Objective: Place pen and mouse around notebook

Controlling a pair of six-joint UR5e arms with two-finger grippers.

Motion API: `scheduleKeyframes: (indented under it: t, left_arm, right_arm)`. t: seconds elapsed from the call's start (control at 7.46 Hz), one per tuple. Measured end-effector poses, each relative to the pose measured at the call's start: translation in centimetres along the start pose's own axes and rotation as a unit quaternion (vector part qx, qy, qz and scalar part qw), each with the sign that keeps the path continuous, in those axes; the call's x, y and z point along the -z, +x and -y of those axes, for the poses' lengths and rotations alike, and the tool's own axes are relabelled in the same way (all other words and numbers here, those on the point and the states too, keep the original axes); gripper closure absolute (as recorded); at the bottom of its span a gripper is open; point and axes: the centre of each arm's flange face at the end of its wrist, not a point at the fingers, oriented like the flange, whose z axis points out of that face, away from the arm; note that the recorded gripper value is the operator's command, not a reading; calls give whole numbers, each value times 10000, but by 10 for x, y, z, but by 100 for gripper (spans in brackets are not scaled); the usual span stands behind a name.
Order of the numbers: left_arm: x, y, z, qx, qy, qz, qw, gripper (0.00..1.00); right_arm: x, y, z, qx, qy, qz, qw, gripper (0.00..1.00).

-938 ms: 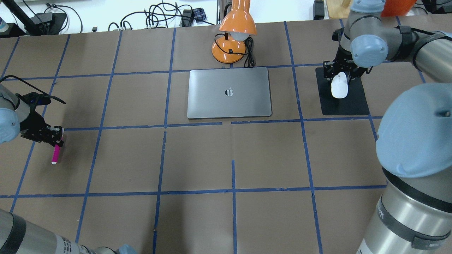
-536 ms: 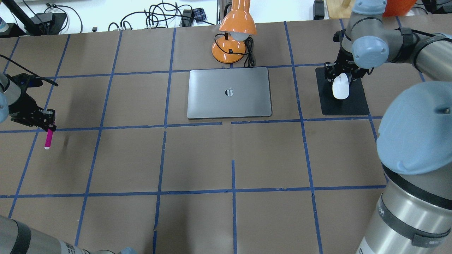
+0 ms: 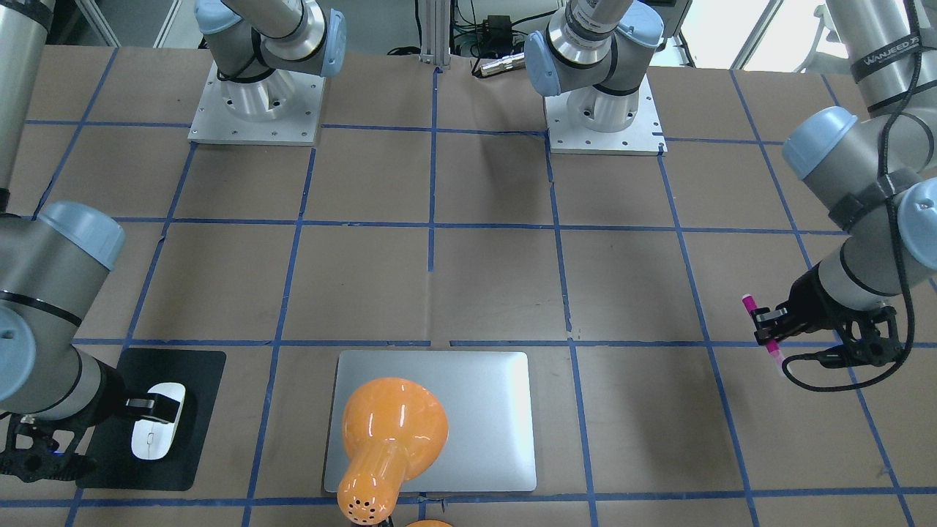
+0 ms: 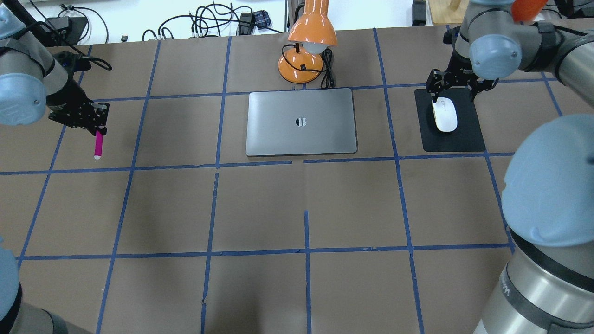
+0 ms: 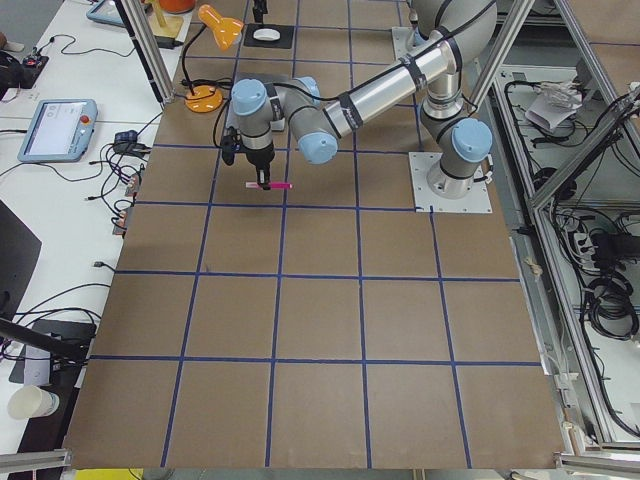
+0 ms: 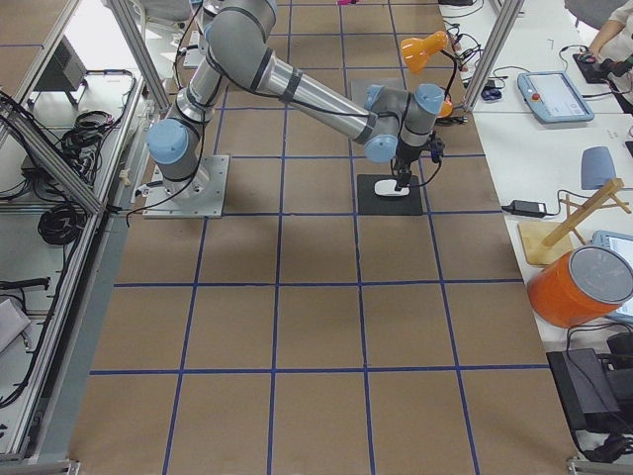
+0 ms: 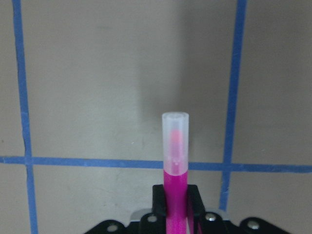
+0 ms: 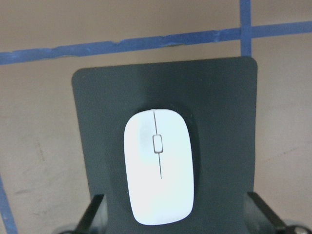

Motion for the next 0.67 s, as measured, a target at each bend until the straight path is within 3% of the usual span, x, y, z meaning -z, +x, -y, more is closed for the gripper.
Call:
scheduleKeyframes:
  t: [0.27,0.4,0.67]
  left_arm:
    - [8,45,-7,874,-107,-291,9957,100]
    - [11,78,-11,1358,-171,-463,9895,100]
    - [10,148,-21,1824,-287,-595,9810,100]
  right_arm:
    - [91,-32,-40,285,-35,41,9996,0]
    - [132,-64,-74,548,-68,60,9985,0]
    - [203,-110,-150,750,75,267,9968,0]
